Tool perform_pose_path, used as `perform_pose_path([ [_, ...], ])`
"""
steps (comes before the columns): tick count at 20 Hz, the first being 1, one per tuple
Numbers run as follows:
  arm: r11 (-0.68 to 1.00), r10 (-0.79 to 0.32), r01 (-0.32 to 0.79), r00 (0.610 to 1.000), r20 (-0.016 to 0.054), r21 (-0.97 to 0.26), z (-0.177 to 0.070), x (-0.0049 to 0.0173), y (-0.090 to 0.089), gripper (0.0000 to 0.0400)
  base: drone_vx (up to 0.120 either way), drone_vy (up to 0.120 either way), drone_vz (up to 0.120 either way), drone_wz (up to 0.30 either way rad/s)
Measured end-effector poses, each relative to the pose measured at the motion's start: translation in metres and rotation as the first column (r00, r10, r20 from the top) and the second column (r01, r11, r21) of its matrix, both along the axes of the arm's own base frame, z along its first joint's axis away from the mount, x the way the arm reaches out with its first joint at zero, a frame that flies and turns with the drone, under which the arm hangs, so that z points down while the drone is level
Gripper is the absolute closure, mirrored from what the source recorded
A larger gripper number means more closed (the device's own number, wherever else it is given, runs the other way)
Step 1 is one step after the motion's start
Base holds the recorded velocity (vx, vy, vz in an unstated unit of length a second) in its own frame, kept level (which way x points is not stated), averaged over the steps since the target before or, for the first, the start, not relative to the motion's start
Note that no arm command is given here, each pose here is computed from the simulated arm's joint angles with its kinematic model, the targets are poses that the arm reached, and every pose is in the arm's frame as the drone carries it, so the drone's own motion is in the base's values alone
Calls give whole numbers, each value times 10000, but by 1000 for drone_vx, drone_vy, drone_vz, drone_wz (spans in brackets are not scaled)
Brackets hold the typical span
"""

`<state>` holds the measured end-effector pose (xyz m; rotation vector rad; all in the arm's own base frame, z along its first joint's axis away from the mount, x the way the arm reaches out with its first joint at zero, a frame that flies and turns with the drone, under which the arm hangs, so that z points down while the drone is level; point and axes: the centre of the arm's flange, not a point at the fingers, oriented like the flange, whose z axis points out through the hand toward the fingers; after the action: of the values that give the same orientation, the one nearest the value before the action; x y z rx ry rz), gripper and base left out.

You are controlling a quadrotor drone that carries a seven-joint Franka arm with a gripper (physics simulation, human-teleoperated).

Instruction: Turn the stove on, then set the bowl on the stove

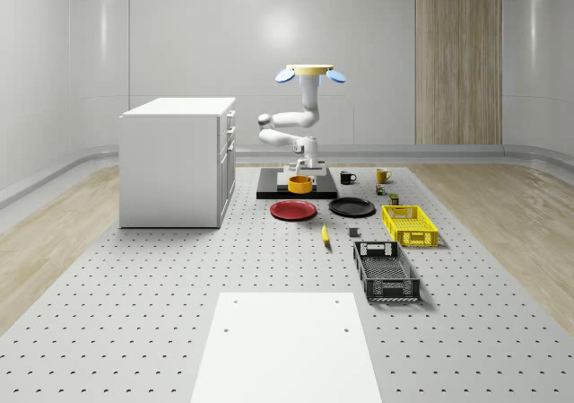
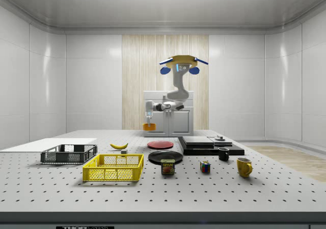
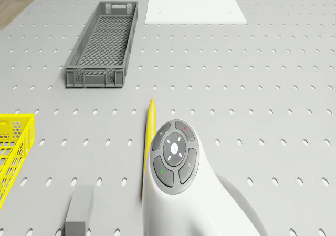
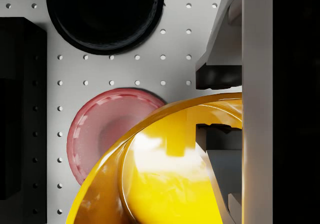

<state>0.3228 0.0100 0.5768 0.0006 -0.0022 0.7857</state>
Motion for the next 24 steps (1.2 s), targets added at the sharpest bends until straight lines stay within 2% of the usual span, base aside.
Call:
perform_pose_path([
  [24, 10000, -1, 1, 10000, 0, 0, 0, 0, 0, 300, -120, 0, 0, 0],
])
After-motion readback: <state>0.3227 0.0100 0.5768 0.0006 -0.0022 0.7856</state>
